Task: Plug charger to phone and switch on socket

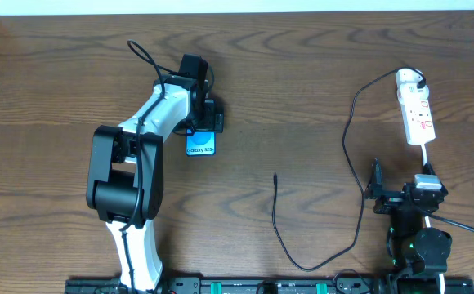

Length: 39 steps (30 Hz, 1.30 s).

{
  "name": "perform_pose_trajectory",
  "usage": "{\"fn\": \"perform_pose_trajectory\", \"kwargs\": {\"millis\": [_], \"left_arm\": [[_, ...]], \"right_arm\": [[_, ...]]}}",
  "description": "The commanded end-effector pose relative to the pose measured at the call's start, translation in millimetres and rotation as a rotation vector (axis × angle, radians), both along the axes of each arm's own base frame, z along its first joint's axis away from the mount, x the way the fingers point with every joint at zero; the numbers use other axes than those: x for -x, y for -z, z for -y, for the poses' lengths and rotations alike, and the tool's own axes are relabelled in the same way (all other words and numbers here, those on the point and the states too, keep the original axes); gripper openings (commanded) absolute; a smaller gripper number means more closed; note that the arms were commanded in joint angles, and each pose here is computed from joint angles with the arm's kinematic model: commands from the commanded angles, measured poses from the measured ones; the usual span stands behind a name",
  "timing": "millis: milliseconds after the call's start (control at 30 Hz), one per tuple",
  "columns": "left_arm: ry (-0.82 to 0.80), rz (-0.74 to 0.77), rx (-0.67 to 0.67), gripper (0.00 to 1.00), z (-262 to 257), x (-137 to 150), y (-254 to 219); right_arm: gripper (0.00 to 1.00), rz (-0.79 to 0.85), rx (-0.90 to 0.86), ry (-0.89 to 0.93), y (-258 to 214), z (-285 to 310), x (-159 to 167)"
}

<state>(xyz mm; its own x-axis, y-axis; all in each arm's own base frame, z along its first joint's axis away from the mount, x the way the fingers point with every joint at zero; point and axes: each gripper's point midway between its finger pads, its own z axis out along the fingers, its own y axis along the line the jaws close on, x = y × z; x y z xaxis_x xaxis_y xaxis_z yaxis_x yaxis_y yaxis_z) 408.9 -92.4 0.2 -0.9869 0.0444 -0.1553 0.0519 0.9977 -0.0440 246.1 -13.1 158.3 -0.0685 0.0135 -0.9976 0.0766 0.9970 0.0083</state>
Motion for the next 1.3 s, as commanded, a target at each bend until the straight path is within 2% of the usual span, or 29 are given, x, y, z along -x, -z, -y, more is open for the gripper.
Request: {"fn": "perform_pose_trajectory", "kwargs": {"millis": [0, 767, 1267], "left_arm": [[0.018, -0.041, 0.011, 0.98, 1.7, 10.0, 13.3], [0.017, -0.078, 0.007, 0.98, -1.1, 26.1, 28.1], [0.017, -0.077, 0.007, 0.98, -1.2, 26.0, 28.1]], "right_arm": [[0.99, 0.001, 0.011, -0.009, -0.2, -2.0, 0.2], [0.99, 0.001, 0.011, -0.009, -0.1, -2.0, 0.2], [0.99, 0.001, 0.011, -0.009, -0.1, -2.0, 0.2]]}}
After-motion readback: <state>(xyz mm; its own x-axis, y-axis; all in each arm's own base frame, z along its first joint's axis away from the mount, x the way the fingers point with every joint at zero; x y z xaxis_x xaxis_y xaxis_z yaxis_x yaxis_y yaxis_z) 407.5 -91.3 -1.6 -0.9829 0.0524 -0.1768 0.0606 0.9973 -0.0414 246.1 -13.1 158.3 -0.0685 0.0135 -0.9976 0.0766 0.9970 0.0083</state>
